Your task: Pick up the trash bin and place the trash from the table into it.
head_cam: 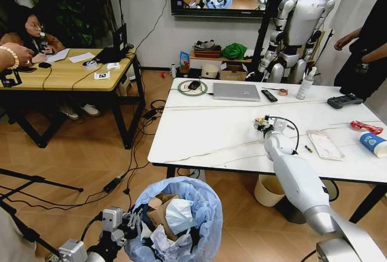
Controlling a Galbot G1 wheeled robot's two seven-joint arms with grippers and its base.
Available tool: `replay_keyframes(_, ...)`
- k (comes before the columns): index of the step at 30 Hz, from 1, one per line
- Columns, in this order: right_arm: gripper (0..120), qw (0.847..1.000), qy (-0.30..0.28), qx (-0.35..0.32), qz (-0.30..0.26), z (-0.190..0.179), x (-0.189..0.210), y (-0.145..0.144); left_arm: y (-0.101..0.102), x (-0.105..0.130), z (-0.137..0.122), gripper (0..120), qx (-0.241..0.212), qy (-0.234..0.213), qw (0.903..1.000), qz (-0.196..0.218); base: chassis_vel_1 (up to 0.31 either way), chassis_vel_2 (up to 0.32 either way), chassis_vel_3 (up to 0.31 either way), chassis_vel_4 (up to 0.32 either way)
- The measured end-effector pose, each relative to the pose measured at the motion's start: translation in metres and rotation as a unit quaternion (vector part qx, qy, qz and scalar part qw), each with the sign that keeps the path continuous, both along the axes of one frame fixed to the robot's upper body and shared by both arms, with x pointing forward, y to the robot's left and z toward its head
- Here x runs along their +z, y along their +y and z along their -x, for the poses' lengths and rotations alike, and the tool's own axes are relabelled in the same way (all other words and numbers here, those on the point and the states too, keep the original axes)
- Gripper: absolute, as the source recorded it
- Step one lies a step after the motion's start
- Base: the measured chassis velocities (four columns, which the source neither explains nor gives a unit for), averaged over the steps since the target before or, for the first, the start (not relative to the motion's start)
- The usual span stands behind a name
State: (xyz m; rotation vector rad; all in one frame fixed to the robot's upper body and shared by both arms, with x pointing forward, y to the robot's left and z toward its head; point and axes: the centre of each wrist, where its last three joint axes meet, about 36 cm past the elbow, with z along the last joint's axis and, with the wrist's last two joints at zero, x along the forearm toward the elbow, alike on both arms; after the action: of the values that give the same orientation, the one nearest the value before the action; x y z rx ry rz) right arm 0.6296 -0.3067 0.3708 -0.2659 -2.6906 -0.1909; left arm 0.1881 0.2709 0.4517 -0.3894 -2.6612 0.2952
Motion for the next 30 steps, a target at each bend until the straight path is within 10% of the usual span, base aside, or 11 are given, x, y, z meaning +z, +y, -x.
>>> replay_keyframes(5,97,1.0,-0.001,-0.008,-0.005,-0.012,0.003,0.001,0.0,0.0,0.0,0,0.001,0.0,1.0,0.0,0.0,0.0,0.0,0.0)
replay_keyframes(30,10,1.0,0.002,-0.014,-0.017,-0.028,-0.005,-0.009,-0.001,0.002,0.004,0,0.0,-0.002,1.0,-0.003,0.0,0.0,0.0,0.0)
